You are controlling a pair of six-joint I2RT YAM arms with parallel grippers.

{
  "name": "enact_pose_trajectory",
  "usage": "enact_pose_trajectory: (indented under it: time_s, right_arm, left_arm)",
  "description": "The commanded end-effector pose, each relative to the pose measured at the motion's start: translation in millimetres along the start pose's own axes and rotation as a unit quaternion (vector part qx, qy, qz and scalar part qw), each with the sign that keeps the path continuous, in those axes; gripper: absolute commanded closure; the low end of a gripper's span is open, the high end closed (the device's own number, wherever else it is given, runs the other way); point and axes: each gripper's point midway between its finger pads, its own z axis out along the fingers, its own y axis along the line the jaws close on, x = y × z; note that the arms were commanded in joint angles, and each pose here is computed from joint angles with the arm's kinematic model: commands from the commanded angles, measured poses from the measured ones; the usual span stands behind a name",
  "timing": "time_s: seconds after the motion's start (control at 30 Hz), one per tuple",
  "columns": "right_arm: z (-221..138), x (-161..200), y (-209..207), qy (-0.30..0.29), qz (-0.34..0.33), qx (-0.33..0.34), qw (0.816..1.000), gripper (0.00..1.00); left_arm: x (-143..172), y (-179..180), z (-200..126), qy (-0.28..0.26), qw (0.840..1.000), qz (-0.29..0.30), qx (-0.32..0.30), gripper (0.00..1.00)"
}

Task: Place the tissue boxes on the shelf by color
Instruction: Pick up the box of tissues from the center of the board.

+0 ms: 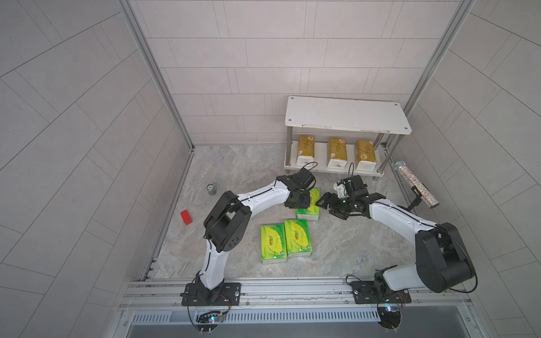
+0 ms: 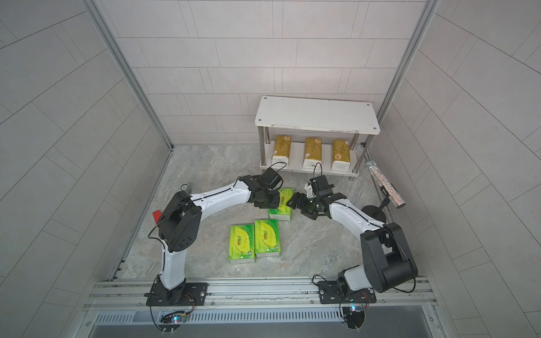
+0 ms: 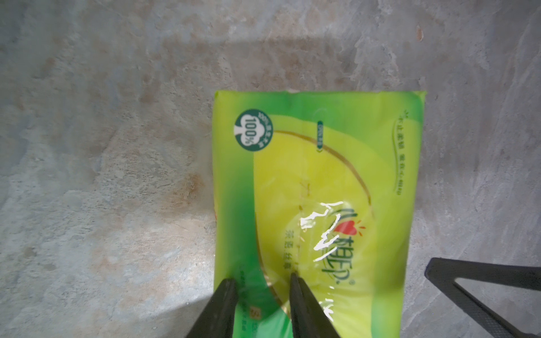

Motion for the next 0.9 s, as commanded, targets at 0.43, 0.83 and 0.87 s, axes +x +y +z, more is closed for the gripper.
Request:
enact_pose_trajectory:
  time_s: [0.43,0.83,0.87]
  right_arm:
    - [30.8,5.0,3.9,-0.008,0.021,-0.040,0.999,0.11]
    - [46.8,6.9,10.8,-0.014,0.029,-0.065,0.997,0.10]
    - [47.5,6.8,11.8,-0.014,0.029,-0.066,0.997,0.10]
  left_arm:
    - [27.3,60.2,26.9,0.045,0.995,-0.012,-0.090,0.62]
    - [30.0,80.2,30.9,0.053,0.993,-0.014,-0.109,0.62]
    - [30.4,81.1,31.1,0.053,0.992,-0.014,-0.110,0.62]
